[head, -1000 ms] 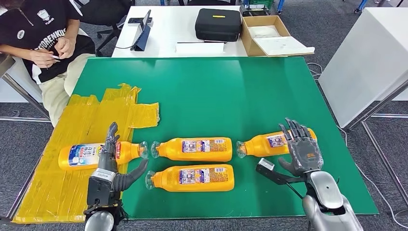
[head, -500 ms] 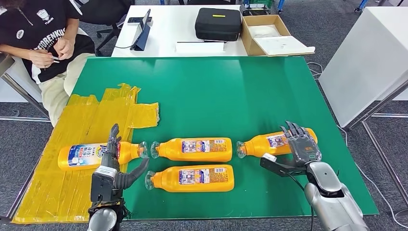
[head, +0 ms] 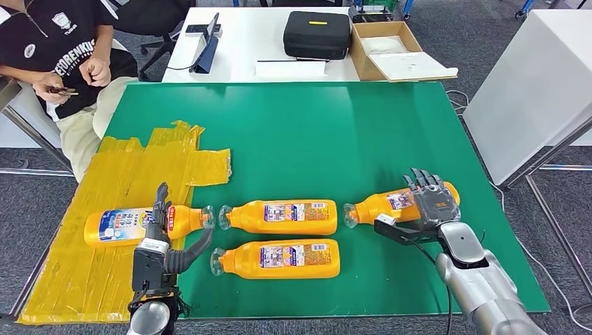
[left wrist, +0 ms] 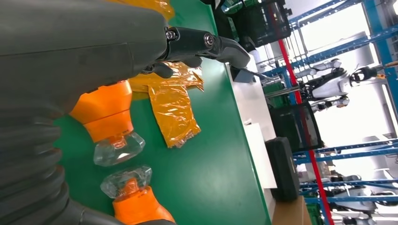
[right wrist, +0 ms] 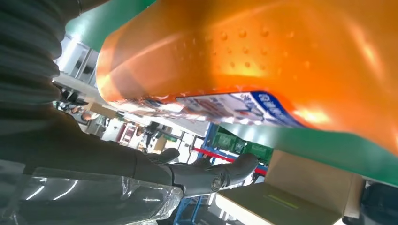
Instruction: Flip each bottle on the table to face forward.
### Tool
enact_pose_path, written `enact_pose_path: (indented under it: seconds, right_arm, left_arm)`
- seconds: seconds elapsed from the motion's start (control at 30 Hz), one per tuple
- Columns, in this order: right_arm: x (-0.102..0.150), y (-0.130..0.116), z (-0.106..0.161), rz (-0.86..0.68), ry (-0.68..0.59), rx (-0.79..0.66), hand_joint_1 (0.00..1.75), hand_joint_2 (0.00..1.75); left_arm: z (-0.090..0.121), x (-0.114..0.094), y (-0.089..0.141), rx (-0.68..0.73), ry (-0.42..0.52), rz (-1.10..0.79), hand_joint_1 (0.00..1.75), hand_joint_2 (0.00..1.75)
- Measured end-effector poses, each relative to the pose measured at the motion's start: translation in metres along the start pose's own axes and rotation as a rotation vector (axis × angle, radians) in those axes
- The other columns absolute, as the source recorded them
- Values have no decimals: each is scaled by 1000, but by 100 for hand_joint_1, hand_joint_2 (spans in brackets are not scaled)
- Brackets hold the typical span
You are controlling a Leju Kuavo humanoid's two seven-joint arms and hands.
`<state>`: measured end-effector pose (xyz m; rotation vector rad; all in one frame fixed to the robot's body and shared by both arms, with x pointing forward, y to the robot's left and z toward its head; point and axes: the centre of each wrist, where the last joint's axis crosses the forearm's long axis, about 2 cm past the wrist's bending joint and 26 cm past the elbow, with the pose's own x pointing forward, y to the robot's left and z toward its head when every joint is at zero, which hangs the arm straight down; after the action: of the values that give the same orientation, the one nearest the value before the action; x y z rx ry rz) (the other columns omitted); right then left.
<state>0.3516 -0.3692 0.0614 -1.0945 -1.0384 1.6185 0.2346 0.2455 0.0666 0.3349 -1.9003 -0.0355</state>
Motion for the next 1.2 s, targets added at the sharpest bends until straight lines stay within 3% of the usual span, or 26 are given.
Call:
enact_pose_path:
  seconds: [0.5,0.93,1.07,1.2]
  right_arm:
    - [-4,1,-5,2,41,65,0,175]
    - [-28,-11,-15,-252,102,327,1,175]
    - [-35,-12,-14,-285,117,376,58,175]
    - [-42,-11,-13,-303,125,417,162,175]
  left_arm:
    - [4,-4,1,-2,18,-10,0,175]
    - [-1,-5,5,5,37,-19,0,175]
    - [0,-6,6,12,40,-19,0,175]
    - [1,-7,6,19,43,-15,0,175]
